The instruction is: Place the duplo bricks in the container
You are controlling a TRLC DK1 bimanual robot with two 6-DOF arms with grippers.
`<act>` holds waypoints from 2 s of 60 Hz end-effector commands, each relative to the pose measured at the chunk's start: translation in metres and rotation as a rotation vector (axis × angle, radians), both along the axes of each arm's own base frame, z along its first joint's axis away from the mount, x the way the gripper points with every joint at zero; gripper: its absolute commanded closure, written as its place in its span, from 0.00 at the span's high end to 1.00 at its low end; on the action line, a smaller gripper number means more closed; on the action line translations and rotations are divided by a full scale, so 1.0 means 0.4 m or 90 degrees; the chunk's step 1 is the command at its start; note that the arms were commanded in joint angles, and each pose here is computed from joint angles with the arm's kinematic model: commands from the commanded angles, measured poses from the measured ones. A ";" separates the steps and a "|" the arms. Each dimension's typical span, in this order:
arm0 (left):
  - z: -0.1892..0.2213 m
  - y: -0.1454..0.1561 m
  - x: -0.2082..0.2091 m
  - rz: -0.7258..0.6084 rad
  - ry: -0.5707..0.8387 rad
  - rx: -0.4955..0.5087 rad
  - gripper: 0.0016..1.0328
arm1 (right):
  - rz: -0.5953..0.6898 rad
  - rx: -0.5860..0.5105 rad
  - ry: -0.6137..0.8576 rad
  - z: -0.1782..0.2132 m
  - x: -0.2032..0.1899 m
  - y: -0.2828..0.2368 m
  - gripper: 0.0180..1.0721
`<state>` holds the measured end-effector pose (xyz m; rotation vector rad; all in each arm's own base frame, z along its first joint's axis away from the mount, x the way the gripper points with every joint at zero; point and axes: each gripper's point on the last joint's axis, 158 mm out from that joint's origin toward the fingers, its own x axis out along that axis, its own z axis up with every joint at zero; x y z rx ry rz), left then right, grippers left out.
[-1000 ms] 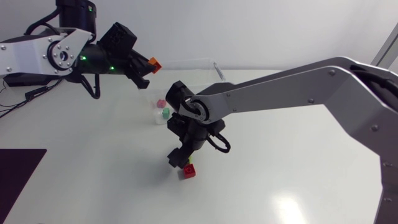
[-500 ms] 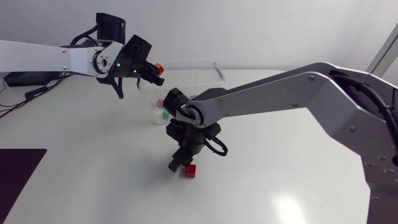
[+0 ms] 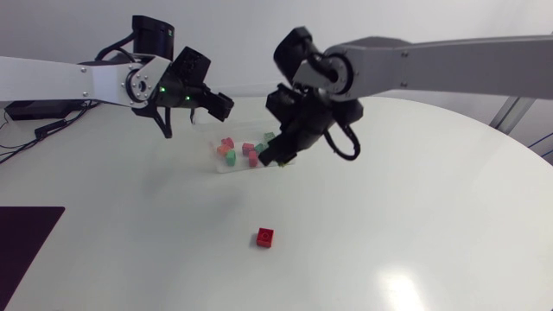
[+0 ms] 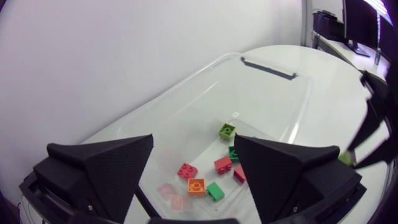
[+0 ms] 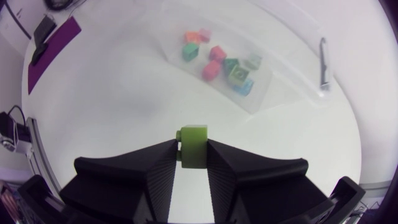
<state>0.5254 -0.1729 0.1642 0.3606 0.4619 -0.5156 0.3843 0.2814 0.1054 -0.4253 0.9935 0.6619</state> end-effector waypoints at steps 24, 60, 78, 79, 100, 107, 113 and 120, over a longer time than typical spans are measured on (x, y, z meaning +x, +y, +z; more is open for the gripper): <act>-0.136 -0.124 -0.371 -0.302 0.078 0.107 0.95 | -0.143 0.112 -0.066 0.175 0.216 0.005 0.24; -0.342 -0.204 -0.541 -0.469 0.147 0.200 0.95 | -0.216 0.118 -0.028 0.128 0.340 0.006 0.36; -0.394 -0.226 -0.616 -0.531 0.167 0.237 0.95 | -0.229 0.098 -0.009 0.120 0.341 -0.007 0.95; -0.397 -0.225 -0.618 -0.533 0.169 0.239 0.95 | -0.229 0.097 -0.009 0.122 0.340 -0.010 0.95; -0.464 -0.234 -0.659 -0.590 0.231 0.285 0.94 | -0.214 0.091 -0.004 0.177 0.202 -0.079 0.95; -0.464 -0.248 -0.648 -0.594 0.231 0.287 0.94 | -0.206 0.086 0.002 0.165 0.123 -0.125 0.95; -0.466 -0.262 -0.641 -0.600 0.234 0.289 0.93 | -0.205 0.085 0.011 0.145 0.050 -0.172 0.95; -0.489 -0.267 -0.651 -0.610 0.269 0.299 0.76 | -0.203 0.087 0.026 0.113 -0.034 -0.220 0.95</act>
